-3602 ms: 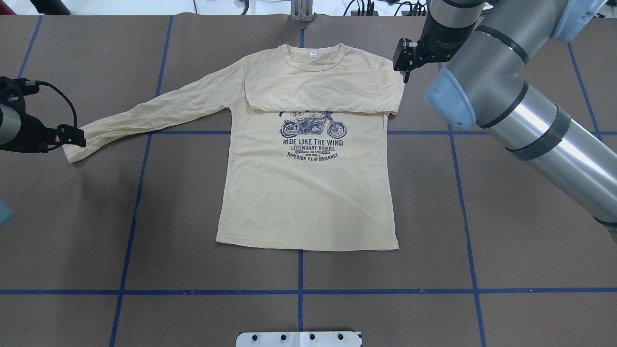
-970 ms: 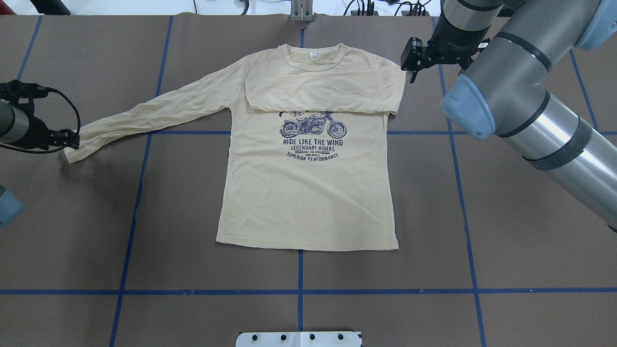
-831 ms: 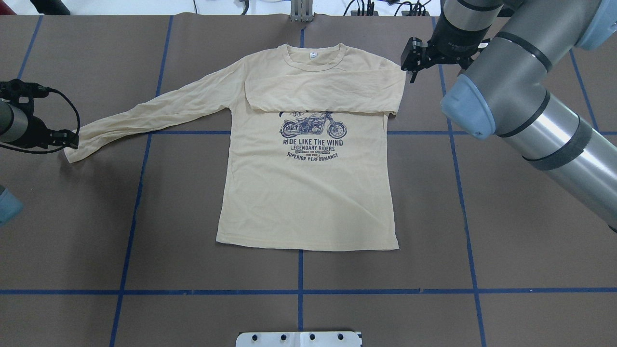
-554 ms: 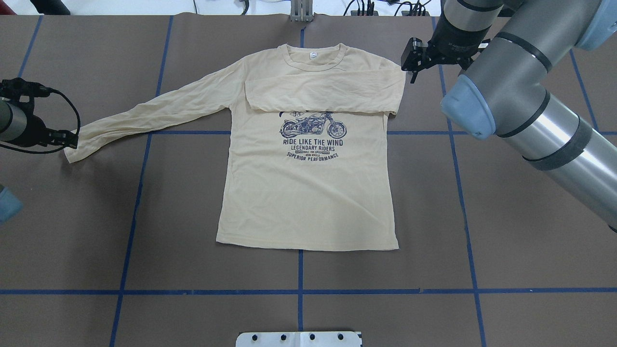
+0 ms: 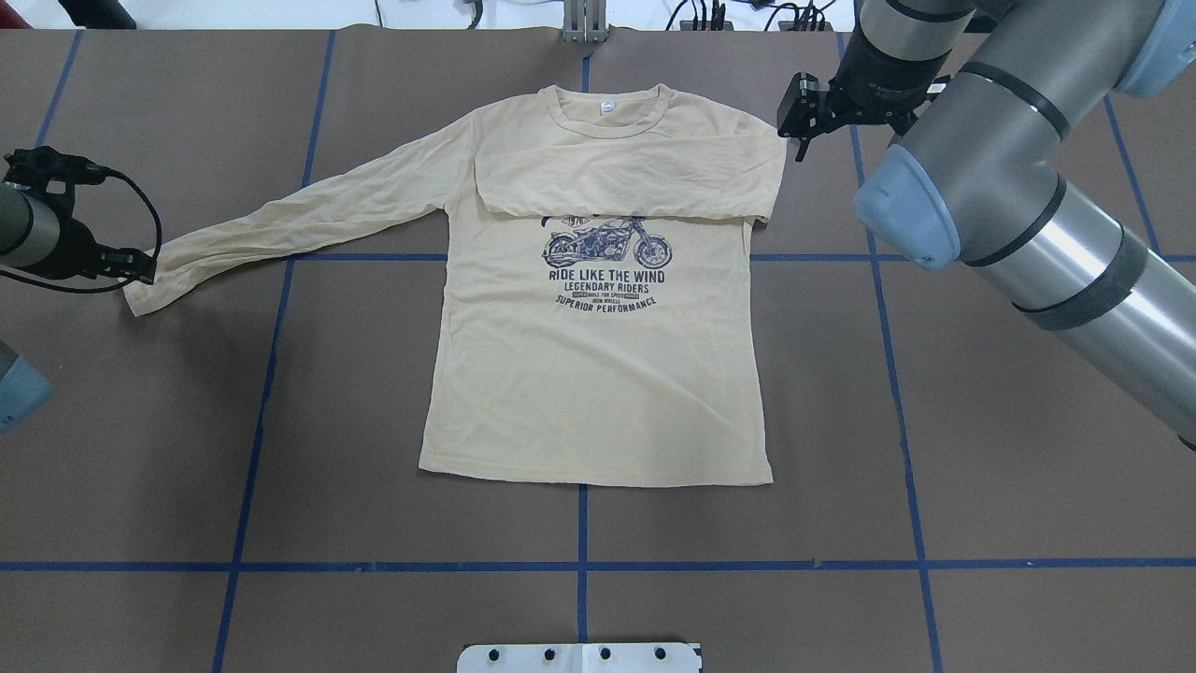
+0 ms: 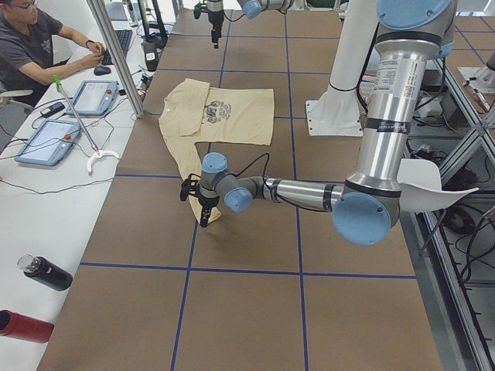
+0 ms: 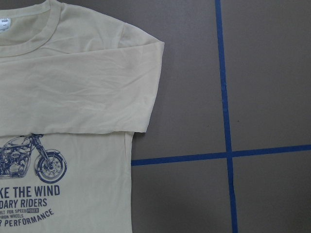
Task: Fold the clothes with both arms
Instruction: 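Position the left gripper at the far sleeve cuff and grasp it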
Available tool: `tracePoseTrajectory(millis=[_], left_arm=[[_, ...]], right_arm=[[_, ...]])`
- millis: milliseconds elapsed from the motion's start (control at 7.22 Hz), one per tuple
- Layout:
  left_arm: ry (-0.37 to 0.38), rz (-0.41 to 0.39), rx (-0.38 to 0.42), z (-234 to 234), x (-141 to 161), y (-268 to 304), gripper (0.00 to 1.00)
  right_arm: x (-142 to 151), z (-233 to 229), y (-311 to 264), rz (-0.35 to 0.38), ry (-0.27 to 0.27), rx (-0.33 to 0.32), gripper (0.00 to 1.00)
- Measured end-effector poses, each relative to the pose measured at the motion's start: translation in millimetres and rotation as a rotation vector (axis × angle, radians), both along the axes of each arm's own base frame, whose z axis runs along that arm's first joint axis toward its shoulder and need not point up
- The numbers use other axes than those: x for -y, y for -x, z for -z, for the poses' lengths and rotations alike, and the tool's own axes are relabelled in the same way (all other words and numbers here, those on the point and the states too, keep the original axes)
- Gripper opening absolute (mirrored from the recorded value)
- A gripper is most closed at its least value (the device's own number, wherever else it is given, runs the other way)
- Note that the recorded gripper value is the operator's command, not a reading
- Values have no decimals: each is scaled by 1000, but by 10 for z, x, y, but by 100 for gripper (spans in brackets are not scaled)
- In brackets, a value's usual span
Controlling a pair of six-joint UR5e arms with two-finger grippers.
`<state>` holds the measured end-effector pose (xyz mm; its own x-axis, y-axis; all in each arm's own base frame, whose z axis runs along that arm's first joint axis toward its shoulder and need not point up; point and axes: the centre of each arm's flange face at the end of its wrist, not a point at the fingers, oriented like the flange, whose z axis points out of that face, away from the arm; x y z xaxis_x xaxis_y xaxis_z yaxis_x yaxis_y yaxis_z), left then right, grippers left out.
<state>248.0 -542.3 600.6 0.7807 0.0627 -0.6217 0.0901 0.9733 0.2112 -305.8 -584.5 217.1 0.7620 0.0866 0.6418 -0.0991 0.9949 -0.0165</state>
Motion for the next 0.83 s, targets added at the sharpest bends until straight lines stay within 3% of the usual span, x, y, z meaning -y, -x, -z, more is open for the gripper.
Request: tracePoseTrajectory(millis=[554,831], left_arm=[[-19,-18,3,-13,65,132,76],[-20,-54,-37,-23,86,245,76]], right_arm=[[-4,24,-25,-2,-2,2,100],[1,26,-38,-3,-2,2,100]])
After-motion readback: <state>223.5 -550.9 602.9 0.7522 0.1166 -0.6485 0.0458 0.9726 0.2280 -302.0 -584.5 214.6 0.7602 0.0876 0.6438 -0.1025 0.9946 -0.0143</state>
